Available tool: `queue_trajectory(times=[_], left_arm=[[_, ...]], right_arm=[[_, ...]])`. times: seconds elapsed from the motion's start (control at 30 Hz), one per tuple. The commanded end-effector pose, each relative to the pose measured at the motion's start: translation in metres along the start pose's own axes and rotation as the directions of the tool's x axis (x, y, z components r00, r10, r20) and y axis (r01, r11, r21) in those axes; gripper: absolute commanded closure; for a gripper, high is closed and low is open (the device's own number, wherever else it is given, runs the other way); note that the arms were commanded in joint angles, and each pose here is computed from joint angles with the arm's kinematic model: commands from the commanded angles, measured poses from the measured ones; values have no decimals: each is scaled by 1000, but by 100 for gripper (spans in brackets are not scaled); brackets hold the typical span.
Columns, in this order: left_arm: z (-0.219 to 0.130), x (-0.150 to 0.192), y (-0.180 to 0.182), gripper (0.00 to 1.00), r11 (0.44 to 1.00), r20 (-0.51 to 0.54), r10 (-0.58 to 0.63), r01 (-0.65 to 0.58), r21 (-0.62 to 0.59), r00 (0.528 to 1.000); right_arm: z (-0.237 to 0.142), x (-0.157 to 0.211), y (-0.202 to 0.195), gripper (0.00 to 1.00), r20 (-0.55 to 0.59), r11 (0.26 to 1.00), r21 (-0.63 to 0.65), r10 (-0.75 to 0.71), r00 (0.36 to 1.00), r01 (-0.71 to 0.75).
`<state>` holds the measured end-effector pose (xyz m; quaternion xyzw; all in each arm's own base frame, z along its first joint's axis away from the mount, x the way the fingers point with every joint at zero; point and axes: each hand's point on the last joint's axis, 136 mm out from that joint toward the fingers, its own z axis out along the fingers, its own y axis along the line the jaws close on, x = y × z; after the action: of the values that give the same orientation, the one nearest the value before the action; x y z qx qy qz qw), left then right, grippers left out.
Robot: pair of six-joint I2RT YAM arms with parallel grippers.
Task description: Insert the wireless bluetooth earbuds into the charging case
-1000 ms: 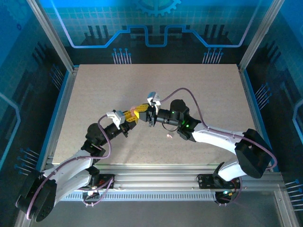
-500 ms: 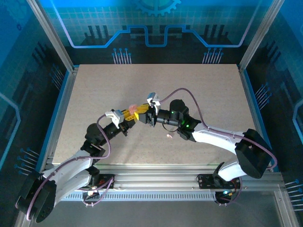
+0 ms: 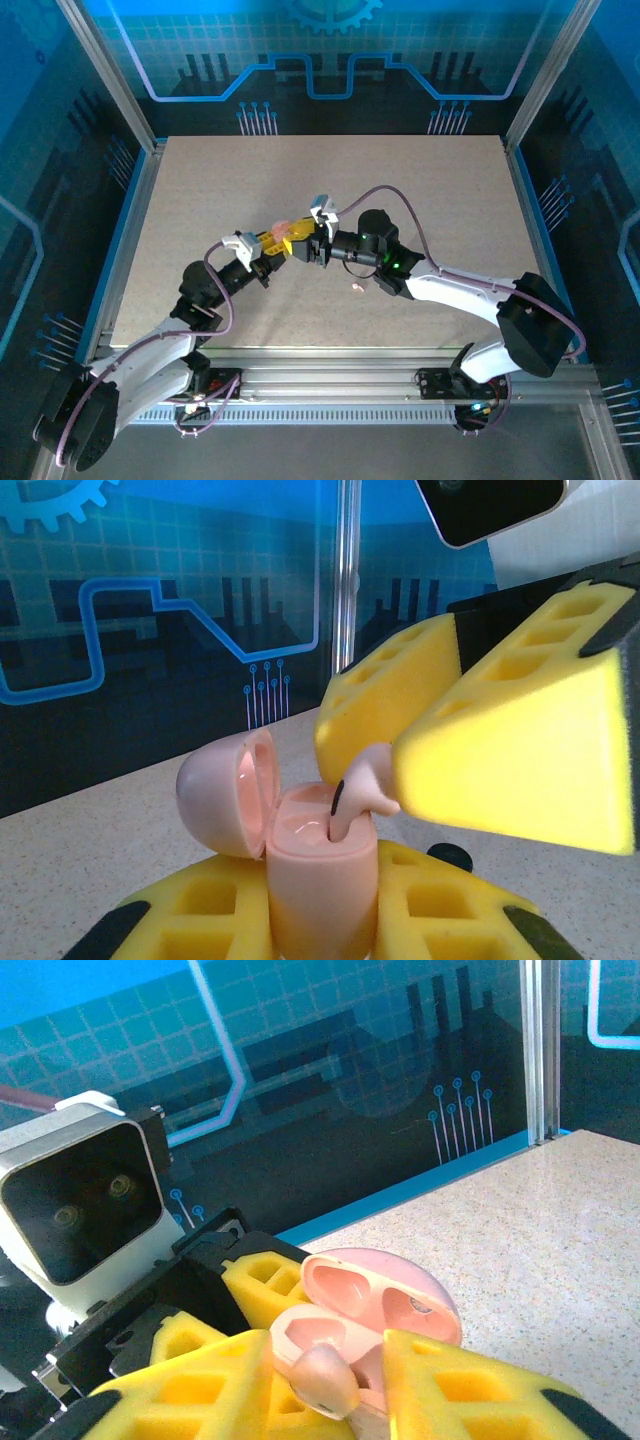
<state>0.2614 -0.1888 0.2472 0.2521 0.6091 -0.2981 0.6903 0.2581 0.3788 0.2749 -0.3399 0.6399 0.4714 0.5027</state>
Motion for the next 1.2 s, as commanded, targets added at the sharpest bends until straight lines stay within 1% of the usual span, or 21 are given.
queue_trajectory(times=[0.0, 0.17, 0.3, 0.4, 0.47, 0.5, 0.53, 0.6, 0.7, 0.93, 1.17], left_arm=[[-1, -17, -1, 84, 1000, 57, 14, -14, 1, 998], [0, -14, 0, 84, 1000, 47, 10, -10, -3, 999], [-1, -13, 0, 84, 1000, 45, 10, -10, 0, 999], [-1, -14, -3, 84, 1000, 47, 15, -16, 17, 999], [-1, -15, -6, 84, 999, 50, 23, -24, 34, 998], [-1, -15, -7, 84, 999, 51, 23, -25, 39, 998], [-1, -16, -8, 84, 999, 52, 25, -27, 43, 998], [-1, -15, -9, 84, 999, 51, 25, -27, 47, 998], [-1, -16, -9, 84, 998, 53, 26, -29, 51, 998], [-2, -17, -10, 84, 998, 53, 27, -30, 56, 998], [-2, -18, -11, 84, 998, 53, 30, -33, 56, 998]], right_arm=[[-3, -15, 8, 60, 26, 1000, -5, -21, 999, 21], [-12, -22, 14, 53, 42, 998, -13, -53, 998, 54], [-23, -28, 19, 52, 45, 994, -10, -111, 993, 111], [-31, -21, 18, 52, -18, 984, 3, -177, 984, 177], [-36, -12, 21, 53, -90, 969, -18, -246, 965, 246], [-38, 0, 19, 53, -142, 965, -28, -264, 954, 262], [-38, -5, 22, 54, -161, 954, -39, -300, 940, 298], [-40, 1, 19, 54, -214, 936, -55, -351, 912, 347], [-40, 5, 16, 55, -255, 915, -69, -401, 880, 397], [-32, -1, 6, 56, -239, 904, -52, -423, 874, 424], [-23, -7, 6, 56, -215, 900, -72, -436, 874, 431]])
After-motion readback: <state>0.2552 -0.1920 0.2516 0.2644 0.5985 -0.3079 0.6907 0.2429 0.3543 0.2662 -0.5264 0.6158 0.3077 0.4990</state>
